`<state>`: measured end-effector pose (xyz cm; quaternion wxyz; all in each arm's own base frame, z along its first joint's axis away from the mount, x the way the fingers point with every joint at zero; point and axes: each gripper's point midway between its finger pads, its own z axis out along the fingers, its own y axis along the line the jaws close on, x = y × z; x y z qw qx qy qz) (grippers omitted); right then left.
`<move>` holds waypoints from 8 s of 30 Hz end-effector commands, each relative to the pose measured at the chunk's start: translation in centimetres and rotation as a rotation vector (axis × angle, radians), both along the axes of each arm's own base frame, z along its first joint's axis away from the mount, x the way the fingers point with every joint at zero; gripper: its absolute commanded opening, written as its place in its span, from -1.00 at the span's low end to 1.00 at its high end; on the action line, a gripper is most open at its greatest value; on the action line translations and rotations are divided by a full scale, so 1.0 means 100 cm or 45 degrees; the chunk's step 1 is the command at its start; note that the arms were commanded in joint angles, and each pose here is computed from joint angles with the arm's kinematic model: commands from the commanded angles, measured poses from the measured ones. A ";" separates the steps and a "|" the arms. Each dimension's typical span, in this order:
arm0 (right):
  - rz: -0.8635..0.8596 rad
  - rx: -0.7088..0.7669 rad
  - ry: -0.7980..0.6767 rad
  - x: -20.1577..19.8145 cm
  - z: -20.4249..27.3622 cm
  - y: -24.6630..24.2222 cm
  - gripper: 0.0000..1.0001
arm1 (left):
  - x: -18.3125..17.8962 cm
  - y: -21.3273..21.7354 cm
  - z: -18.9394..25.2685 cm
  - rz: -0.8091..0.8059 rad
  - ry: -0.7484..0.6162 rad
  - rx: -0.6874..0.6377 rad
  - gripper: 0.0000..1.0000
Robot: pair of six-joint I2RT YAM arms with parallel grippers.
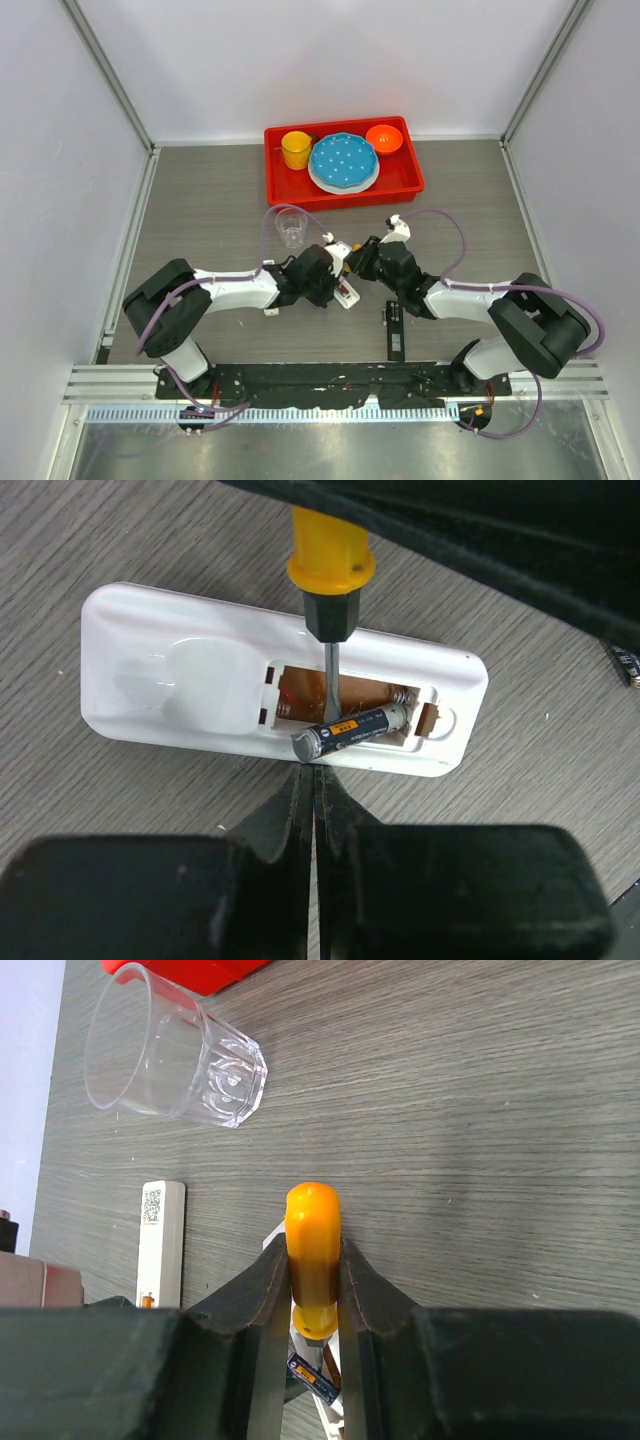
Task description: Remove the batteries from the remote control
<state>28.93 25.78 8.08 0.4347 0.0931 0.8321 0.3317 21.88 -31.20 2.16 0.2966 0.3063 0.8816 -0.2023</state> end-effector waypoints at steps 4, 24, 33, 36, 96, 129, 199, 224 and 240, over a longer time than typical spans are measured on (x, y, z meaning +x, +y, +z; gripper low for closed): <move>0.032 0.098 -0.003 -0.005 0.017 0.010 -0.98 | 0.010 0.003 0.001 0.033 0.031 -0.047 -0.89; 0.038 0.033 -0.066 -0.006 0.035 0.000 -0.98 | 0.009 0.002 0.000 0.025 0.077 -0.075 -0.86; 0.006 0.024 -0.137 -0.009 0.058 -0.012 -0.98 | 0.007 0.004 0.009 0.012 0.048 -0.098 -0.43; -0.011 0.020 -0.155 -0.012 0.065 -0.021 -0.98 | 0.007 0.007 0.018 0.011 0.020 -0.123 -0.12; -0.048 -0.006 -0.162 -0.048 0.062 -0.069 -0.98 | -0.008 0.142 -0.010 0.806 0.188 0.284 -0.21; -0.113 -0.053 -0.213 -0.049 0.083 -0.090 -0.98 | -0.024 -0.045 0.005 0.288 0.200 0.127 -0.95; -0.112 -0.103 -0.169 -0.044 0.068 -0.090 -0.98 | -0.042 0.010 0.011 -0.164 -0.061 0.274 0.40; -0.151 -0.126 -0.190 -0.021 0.063 -0.090 -0.98 | 0.031 -0.065 0.021 -0.247 -0.195 0.174 -0.14; -0.154 0.001 -0.180 0.029 0.065 -0.074 -0.98 | 0.023 -0.028 0.038 -0.178 -0.259 -0.005 0.38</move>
